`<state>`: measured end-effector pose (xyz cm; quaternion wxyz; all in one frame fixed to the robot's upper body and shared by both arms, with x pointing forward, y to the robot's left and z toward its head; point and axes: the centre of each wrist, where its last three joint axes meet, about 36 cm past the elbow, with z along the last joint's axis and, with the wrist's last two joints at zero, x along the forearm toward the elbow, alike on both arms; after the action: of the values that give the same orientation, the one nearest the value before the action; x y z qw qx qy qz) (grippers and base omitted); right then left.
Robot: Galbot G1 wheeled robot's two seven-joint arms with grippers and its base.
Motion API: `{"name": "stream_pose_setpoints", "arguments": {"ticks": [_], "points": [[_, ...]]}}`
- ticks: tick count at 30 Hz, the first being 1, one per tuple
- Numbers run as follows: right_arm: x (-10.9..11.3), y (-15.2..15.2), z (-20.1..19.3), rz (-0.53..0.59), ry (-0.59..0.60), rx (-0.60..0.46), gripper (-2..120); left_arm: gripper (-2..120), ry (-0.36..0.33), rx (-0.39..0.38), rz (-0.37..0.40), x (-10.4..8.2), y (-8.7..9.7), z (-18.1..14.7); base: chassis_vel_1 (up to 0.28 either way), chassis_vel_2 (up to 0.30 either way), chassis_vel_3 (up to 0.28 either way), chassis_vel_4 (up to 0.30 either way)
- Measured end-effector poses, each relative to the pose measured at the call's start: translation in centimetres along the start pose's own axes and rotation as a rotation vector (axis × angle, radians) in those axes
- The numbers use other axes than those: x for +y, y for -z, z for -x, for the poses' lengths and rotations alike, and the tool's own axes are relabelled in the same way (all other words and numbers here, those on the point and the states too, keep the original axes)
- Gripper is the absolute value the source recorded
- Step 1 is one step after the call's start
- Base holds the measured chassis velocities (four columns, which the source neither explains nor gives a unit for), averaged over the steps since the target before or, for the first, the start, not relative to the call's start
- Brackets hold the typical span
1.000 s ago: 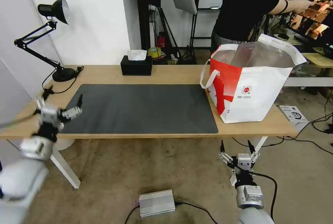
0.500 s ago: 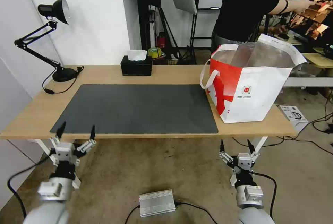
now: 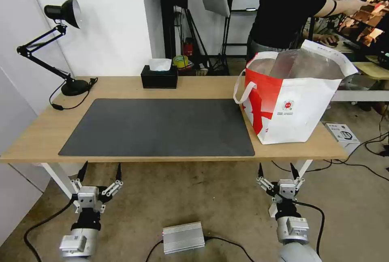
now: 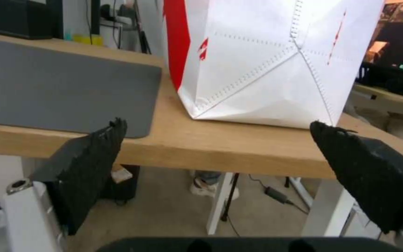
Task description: Pick up the trash from the table and place it into the takeout bag.
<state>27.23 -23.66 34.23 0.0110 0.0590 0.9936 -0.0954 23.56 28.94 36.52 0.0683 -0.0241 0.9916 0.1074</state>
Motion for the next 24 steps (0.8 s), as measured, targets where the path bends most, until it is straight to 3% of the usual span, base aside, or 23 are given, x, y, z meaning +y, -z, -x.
{"name": "stream_pose_setpoints", "arguments": {"ticks": [24], "points": [[-0.07, -0.28, -0.65, -0.002, -0.002, 0.017, 100, 100, 0.011, -0.003, 0.002, -0.17, -0.23, -0.32, 0.000, 0.000, 0.000, 0.000]]}}
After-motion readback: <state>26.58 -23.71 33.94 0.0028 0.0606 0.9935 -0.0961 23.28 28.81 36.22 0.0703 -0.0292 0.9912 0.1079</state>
